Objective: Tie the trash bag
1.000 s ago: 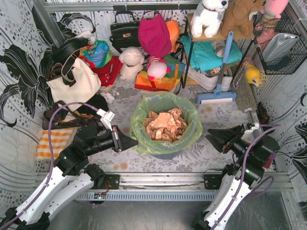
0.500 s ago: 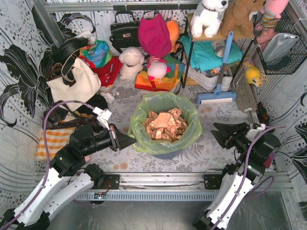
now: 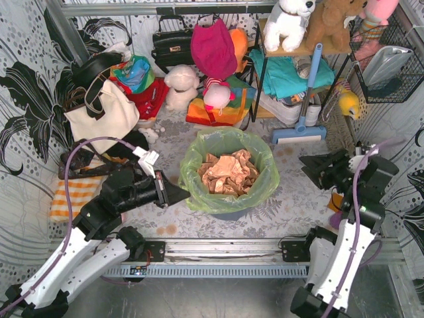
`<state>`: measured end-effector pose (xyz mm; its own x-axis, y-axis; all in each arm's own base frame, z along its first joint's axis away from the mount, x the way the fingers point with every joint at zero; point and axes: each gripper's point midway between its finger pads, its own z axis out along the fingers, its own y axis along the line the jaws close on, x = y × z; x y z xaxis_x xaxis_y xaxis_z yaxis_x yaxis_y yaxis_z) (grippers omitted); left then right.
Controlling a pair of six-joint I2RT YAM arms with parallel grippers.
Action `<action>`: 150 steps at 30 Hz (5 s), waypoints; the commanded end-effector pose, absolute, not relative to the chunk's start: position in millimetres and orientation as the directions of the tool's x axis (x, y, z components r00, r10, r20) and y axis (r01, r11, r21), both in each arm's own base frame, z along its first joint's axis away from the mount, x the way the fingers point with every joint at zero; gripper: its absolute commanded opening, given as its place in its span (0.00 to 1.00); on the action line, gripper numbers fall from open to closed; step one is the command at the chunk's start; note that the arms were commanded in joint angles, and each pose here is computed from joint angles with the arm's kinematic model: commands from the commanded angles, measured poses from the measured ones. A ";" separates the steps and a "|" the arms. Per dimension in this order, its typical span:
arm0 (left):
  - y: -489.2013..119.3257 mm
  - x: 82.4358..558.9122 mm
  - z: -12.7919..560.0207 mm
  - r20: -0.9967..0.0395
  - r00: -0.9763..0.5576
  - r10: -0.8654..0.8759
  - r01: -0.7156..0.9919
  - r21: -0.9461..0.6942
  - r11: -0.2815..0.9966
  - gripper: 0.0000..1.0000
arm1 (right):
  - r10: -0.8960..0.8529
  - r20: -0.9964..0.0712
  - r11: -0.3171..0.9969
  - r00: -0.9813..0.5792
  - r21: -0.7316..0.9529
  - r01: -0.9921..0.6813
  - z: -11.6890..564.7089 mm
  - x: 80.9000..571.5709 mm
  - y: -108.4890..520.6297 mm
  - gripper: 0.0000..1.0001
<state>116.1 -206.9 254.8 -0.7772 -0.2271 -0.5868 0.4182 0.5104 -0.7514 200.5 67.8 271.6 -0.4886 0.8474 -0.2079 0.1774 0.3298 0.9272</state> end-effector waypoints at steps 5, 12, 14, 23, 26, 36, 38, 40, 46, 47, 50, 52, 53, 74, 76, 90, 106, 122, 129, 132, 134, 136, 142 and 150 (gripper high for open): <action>-209.3 117.7 263.3 -0.618 -0.748 -0.240 0.461 -0.745 0.482 0.01 | 0.636 -0.298 0.468 -0.712 0.882 0.049 253.0 179.0 109.6 0.52; -207.6 118.3 255.8 -0.610 -0.757 -0.233 0.443 -0.742 0.504 0.01 | 0.507 -0.221 0.440 -0.833 0.898 0.030 221.7 153.7 136.8 0.59; -208.0 117.4 257.0 -0.608 -0.759 -0.234 0.443 -0.746 0.497 0.01 | 0.473 -0.209 0.435 -0.856 0.900 0.021 217.9 146.2 142.5 0.59; -207.8 99.3 246.4 -0.573 -0.804 -0.161 0.442 -0.757 0.481 0.01 | 0.392 -0.163 0.382 -0.905 0.924 -0.001 208.5 134.1 158.4 0.62; -207.3 99.0 244.7 -0.573 -0.805 -0.150 0.444 -0.751 0.489 0.01 | 0.372 -0.152 0.387 -0.916 0.922 0.004 202.7 134.6 161.9 0.59; -210.2 97.5 246.4 -0.575 -0.806 -0.140 0.457 -0.755 0.470 0.01 | 0.350 -0.148 0.373 -0.925 0.928 -0.007 201.2 140.8 177.9 0.44; -211.1 95.2 245.3 -0.571 -0.811 -0.123 0.461 -0.755 0.465 0.01 | 0.345 -0.140 0.375 -0.928 0.927 -0.001 197.7 139.3 181.4 0.28; -211.5 91.0 240.5 -0.558 -0.824 -0.094 0.459 -0.757 0.466 0.00 | 0.338 -0.141 0.384 -0.931 0.923 -0.001 197.3 136.7 182.9 0.04; -206.5 57.1 213.1 -0.454 -0.888 0.074 0.435 -0.778 0.454 0.00 | 0.281 -0.143 0.429 -0.949 0.903 -0.009 201.0 116.8 179.1 0.00; -203.6 53.0 210.2 -0.447 -0.890 0.093 0.437 -0.773 0.461 0.00 | 0.270 -0.141 0.434 -0.952 0.901 -0.010 202.0 114.1 178.7 0.00; -196.3 45.1 211.0 -0.443 -0.888 0.127 0.446 -0.758 0.476 0.00 | 0.242 -0.153 0.445 -0.958 0.895 -0.030 209.9 109.4 177.9 0.00; -195.5 40.1 217.8 -0.456 -0.878 0.149 0.470 -0.757 0.454 0.00 | 0.226 -0.173 0.449 -0.959 0.892 -0.055 220.1 108.6 177.6 0.00; -195.9 37.1 222.3 -0.463 -0.872 0.159 0.483 -0.760 0.434 0.00 | 0.219 -0.178 0.443 -0.959 0.894 -0.065 226.2 108.7 178.3 0.00; -222.7 41.1 306.9 -0.634 -0.761 0.133 0.648 -0.743 0.165 0.00 | 0.174 -0.351 0.387 -0.920 0.884 -0.264 322.7 120.0 183.9 0.00; -222.9 42.3 301.8 -0.629 -0.766 0.137 0.643 -0.745 0.175 0.00 | 0.168 -0.341 0.389 -0.925 0.885 -0.255 316.1 118.3 183.8 0.00; -201.2 18.7 195.9 -0.358 -0.871 0.337 0.472 -0.798 0.373 0.00 | 0.021 -0.180 0.529 -0.983 0.837 -0.142 234.7 71.7 171.2 0.00; -217.6 30.7 301.7 -0.653 -0.724 0.224 0.687 -0.710 0.151 0.00 | 0.041 -0.377 0.331 -0.925 0.879 -0.344 344.9 96.6 193.7 0.00; -206.8 169.9 341.9 -0.772 -0.614 -0.167 0.506 -0.547 0.666 0.00 | 0.272 -0.509 0.550 -0.817 0.779 -0.302 346.5 179.8 181.6 0.00; -215.3 199.3 349.6 -0.785 -0.578 -0.223 0.469 -0.544 0.696 0.00 | 0.349 -0.526 0.568 -0.775 0.777 -0.272 328.4 218.7 182.9 0.00; -217.5 198.7 359.5 -0.785 -0.579 -0.222 0.479 -0.548 0.686 0.01 | 0.349 -0.557 0.528 -0.754 0.781 -0.333 346.5 216.6 187.2 0.00; -204.8 200.4 370.6 -0.784 -0.558 -0.272 0.429 -0.553 0.714 0.14 | 0.341 -0.580 0.540 -0.739 0.765 -0.351 357.6 210.8 184.1 0.11; -187.5 201.1 379.4 -0.774 -0.532 -0.342 0.355 -0.571 0.740 0.37 | 0.329 -0.591 0.581 -0.737 0.742 -0.335 361.2 201.7 176.4 0.36; -134.4 195.7 369.5 -0.712 -0.464 -0.527 0.096 -0.631 0.770 0.57 | 0.350 -0.582 0.718 -0.734 0.670 -0.189 348.9 189.8 146.5 0.61; -107.7 187.9 331.0 -0.655 -0.445 -0.610 -0.077 -0.651 0.755 0.67 | 0.370 -0.567 0.779 -0.736 0.621 -0.088 324.3 198.2 131.9 0.67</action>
